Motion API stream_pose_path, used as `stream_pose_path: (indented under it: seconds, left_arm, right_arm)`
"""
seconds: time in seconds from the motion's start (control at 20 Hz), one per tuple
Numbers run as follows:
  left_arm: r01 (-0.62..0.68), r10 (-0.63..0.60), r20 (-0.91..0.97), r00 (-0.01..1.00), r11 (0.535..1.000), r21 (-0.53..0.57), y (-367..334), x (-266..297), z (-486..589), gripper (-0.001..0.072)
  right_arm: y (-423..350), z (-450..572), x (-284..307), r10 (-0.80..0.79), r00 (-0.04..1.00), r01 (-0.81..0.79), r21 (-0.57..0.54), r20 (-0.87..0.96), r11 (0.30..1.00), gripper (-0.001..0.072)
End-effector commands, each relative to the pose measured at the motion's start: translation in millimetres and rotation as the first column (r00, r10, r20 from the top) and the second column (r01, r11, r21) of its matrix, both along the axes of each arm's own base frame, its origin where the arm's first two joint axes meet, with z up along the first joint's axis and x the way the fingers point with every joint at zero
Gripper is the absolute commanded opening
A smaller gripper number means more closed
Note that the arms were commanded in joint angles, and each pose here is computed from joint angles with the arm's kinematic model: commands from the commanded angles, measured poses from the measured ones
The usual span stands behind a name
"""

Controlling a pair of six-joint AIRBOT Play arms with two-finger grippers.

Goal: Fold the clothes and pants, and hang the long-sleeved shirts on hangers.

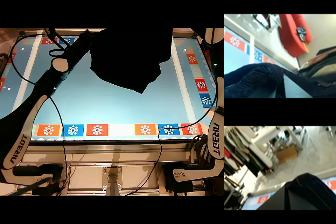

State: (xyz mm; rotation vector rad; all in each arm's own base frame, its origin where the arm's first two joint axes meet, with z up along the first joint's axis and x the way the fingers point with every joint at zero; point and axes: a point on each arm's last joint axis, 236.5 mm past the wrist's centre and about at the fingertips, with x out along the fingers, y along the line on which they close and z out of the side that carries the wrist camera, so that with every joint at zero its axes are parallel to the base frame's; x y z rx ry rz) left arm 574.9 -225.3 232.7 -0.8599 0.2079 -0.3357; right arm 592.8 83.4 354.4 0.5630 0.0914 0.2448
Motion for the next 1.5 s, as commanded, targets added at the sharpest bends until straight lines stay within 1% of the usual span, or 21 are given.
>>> stream_pose_path:
  seconds: [0.0,0.1,0.2,0.3,0.35,0.4,0.45,0.5,0.7,0.95,1.2,1.35,1.45]
  left_arm:
    - [-0.017,0.018,0.030,0.999,0.999,-0.037,-4,13,13,0.0033]
    - [-0.012,0.017,0.075,0.997,0.998,-0.055,-8,19,35,0.0033]
    - [-0.009,0.018,0.117,0.993,0.997,-0.073,-8,20,58,0.0033]
    - [-0.006,0.018,0.144,0.989,0.997,-0.083,-8,19,73,0.0033]
    - [0.005,0.006,0.145,0.989,0.997,-0.081,-11,18,76,0.0033]
    - [0.021,-0.012,0.142,0.990,0.998,-0.060,-14,16,73,0.0033]
    - [0.037,-0.035,0.140,0.990,0.999,-0.014,-17,16,68,0.0034]
    - [0.056,-0.057,0.129,0.990,0.998,0.008,-21,15,63,0.0033]
    - [0.051,-0.050,0.136,0.989,0.999,-0.001,-20,16,67,0.0033]
    - [0.064,-0.062,0.164,0.985,0.998,-0.007,-24,12,83,0.0034]
    - [0.085,-0.090,0.143,0.986,0.996,0.038,-30,15,68,0.0034]
    - [0.082,-0.087,0.132,0.987,0.996,0.043,-30,20,59,0.0034]
    - [0.054,-0.059,0.132,0.989,0.998,0.040,-24,27,53,0.0034]
  right_arm:
    - [-5,23,11,-0.033,0.992,0.040,-0.051,0.118,0.998,0.0011]
    - [-2,49,8,-0.023,0.980,0.051,-0.140,0.197,0.989,0.0011]
    - [0,53,6,-0.017,0.980,0.040,-0.112,0.198,0.993,0.0011]
    - [4,40,8,0.010,0.989,0.004,-0.097,0.148,0.995,0.0011]
    - [9,34,8,0.027,0.992,-0.014,-0.108,0.124,0.994,0.0011]
    - [11,31,7,0.035,0.993,-0.021,-0.121,0.115,0.992,0.0011]
    - [12,33,7,0.036,0.992,-0.021,-0.119,0.119,0.993,0.0011]
    - [10,37,7,0.027,0.991,-0.011,-0.115,0.134,0.993,0.0010]
    - [3,48,7,0.004,0.985,0.011,-0.084,0.173,0.996,0.0010]
    - [4,72,-2,0.005,0.972,0.023,-0.118,0.236,0.993,0.0010]
    - [5,88,-12,0.002,0.962,0.029,-0.112,0.271,0.993,0.0010]
    - [10,98,-14,-0.002,0.946,0.055,-0.152,0.326,0.987,0.0010]
    - [6,105,-14,-0.024,0.931,0.089,-0.165,0.364,0.982,0.0010]
